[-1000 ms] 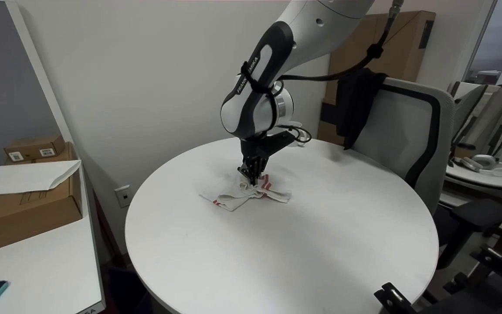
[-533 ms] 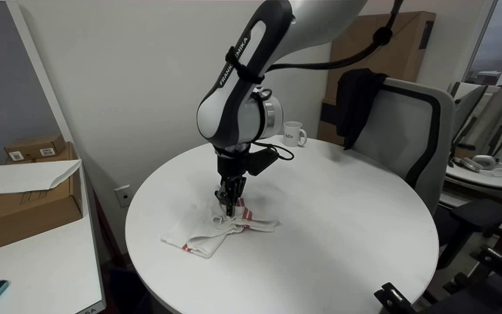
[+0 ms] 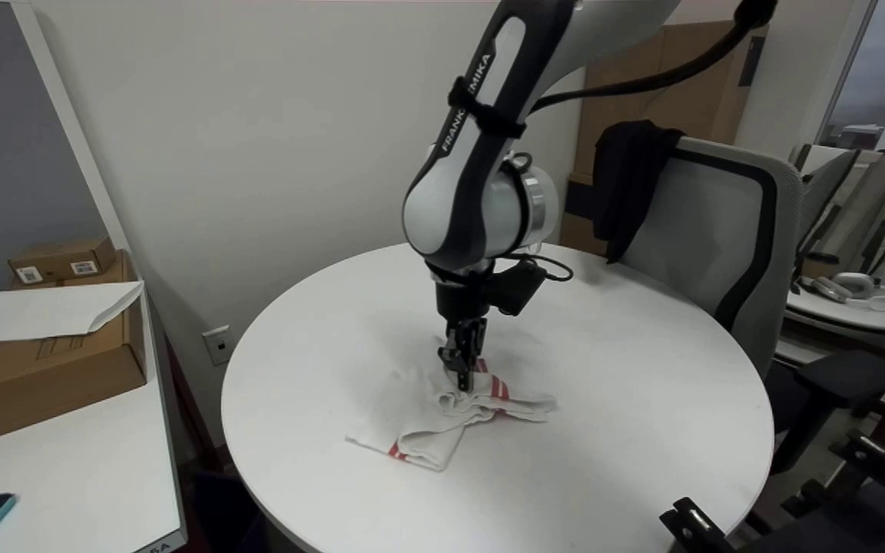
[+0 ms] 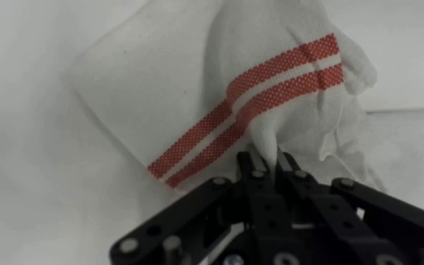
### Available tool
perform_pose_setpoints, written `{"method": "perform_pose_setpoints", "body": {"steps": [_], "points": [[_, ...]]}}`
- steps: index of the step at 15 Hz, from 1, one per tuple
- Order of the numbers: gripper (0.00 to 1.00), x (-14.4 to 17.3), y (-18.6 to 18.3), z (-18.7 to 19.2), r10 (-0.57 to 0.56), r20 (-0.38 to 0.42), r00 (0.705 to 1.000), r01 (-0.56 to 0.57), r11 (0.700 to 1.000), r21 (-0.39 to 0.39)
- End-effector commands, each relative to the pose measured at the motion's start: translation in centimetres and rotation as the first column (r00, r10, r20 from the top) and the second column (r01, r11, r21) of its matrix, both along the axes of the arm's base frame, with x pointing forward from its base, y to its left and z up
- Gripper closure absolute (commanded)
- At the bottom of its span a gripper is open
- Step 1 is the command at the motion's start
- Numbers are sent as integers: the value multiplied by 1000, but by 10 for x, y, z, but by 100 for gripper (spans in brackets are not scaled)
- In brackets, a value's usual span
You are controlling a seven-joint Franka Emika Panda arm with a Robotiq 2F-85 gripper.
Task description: Use the towel to wipe the table
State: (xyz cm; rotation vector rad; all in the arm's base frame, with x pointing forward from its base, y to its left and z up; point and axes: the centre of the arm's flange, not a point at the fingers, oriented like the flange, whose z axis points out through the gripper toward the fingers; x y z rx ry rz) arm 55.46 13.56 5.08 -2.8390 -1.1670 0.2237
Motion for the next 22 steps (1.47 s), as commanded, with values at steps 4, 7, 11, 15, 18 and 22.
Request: {"method": "perform_pose_setpoints", "body": {"steps": [4,7,11,15,18,22], "points": [[98,-40,-126,29,-109,50,993,114,985,-127],[98,-46,-170,40,-185,89,979,196,969,-151],[98,-57,-189,44,-239,94,966,251,956,-151],[98,-81,-143,25,-173,26,985,175,978,-112],[98,-99,-89,13,-89,-25,996,88,994,-63],[98,-113,-26,10,-6,-44,999,6,1000,11]]}}
